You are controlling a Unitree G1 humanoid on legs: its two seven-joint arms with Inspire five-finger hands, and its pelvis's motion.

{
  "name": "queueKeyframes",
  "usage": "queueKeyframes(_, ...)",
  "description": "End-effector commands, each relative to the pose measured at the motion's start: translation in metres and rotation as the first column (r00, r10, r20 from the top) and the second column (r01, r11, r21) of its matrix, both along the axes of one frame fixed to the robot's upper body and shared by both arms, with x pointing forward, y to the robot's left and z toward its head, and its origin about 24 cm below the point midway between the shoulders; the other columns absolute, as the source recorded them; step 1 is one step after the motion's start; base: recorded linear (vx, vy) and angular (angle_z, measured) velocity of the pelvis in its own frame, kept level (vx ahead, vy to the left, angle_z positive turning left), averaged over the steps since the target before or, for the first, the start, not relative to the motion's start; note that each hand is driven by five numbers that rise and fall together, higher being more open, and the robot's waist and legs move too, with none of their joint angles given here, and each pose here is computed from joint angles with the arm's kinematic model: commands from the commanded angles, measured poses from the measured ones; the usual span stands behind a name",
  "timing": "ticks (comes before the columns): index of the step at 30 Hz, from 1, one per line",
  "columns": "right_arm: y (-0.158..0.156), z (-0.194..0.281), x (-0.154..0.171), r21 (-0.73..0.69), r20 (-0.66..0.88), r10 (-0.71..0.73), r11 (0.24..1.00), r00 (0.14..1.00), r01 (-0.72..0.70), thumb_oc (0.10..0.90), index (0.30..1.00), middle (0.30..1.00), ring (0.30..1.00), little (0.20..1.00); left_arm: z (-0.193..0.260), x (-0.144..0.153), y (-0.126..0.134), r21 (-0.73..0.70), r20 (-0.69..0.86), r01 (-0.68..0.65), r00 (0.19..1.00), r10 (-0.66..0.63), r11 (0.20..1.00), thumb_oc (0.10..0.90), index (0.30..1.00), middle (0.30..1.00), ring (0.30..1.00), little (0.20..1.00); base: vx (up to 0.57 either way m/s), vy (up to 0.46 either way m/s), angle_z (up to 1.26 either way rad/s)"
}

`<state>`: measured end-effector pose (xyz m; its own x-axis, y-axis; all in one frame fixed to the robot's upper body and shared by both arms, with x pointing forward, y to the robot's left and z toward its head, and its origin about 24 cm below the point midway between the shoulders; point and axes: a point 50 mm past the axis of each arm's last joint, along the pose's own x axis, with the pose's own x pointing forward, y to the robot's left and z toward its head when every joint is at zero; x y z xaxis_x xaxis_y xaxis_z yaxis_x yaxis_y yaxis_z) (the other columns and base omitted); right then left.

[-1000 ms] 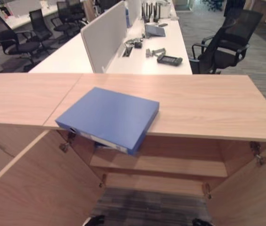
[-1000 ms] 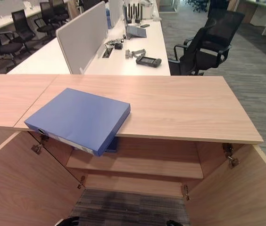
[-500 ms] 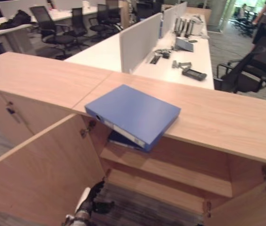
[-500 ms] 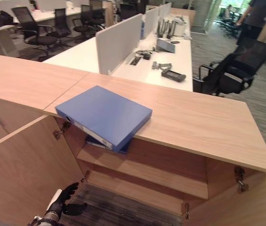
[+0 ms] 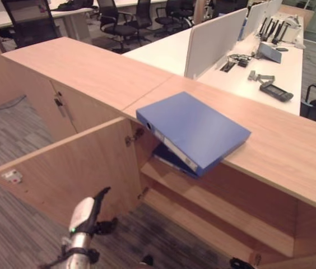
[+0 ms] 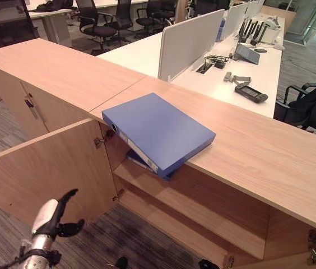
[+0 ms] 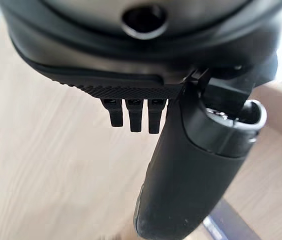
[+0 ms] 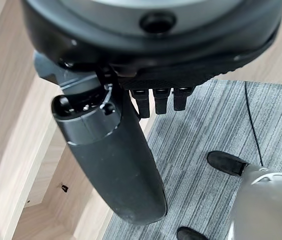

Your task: Put the empty folder in the office cabinet

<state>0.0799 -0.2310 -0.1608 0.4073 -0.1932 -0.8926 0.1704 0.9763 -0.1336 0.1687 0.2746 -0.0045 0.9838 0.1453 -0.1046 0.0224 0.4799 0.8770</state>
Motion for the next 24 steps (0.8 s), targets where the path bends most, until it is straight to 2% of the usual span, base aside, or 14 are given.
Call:
queueKeyframes(1, -0.015, 0.015, 0.039, -0.059, 0.131, 0.058, 0.997, 0.990, -0.050, 0.800, 0.900, 0.900, 0.900, 0.900, 0.073, 0.043, -0.015, 0.153, 0.378, 0.124, 0.909, -0.174, 0.980, 0.800, 0.900, 0.900, 0.900, 0.900, -0.01, -0.051, 0.01)
queueKeyframes(3, -0.015, 0.015, 0.039, -0.057, 0.134, 0.061, 0.997, 0.989, -0.053, 0.800, 0.900, 0.900, 0.900, 0.900, 0.079, 0.044, -0.016, 0.179, 0.398, 0.135, 0.896, -0.197, 0.975, 0.800, 0.900, 0.900, 0.900, 0.900, 0.00, 0.000, 0.00)
queueKeyframes(4, -0.017, 0.016, 0.038, -0.064, 0.131, 0.072, 0.996, 0.989, -0.064, 0.800, 0.900, 0.900, 0.900, 0.900, 0.098, 0.049, -0.022, 0.251, 0.444, 0.176, 0.852, -0.275, 0.952, 0.800, 0.900, 0.900, 0.900, 0.900, 0.00, 0.000, 0.00)
queueKeyframes(6, -0.018, 0.016, 0.038, -0.066, 0.131, 0.076, 0.996, 0.989, -0.067, 0.800, 0.900, 0.900, 0.900, 0.900, 0.104, 0.050, -0.025, 0.268, 0.457, 0.189, 0.838, -0.298, 0.944, 0.800, 0.900, 0.900, 0.900, 0.900, 0.00, 0.000, 0.00)
queueKeyframes(14, -0.024, 0.017, 0.035, -0.090, 0.112, 0.123, 0.989, 0.986, -0.113, 0.800, 0.900, 0.900, 0.900, 0.900, 0.156, 0.061, -0.045, 0.465, 0.512, 0.294, 0.681, -0.524, 0.835, 0.800, 0.900, 0.900, 0.900, 0.900, 0.00, 0.005, -0.02)
queueKeyframes(24, -0.028, 0.015, 0.029, -0.095, 0.092, 0.079, 0.993, 0.993, -0.070, 0.800, 0.900, 0.900, 0.900, 0.900, 0.171, 0.070, -0.059, 0.468, 0.554, 0.328, 0.614, -0.562, 0.821, 0.800, 0.900, 0.900, 0.900, 0.900, 0.01, 0.022, -0.10)
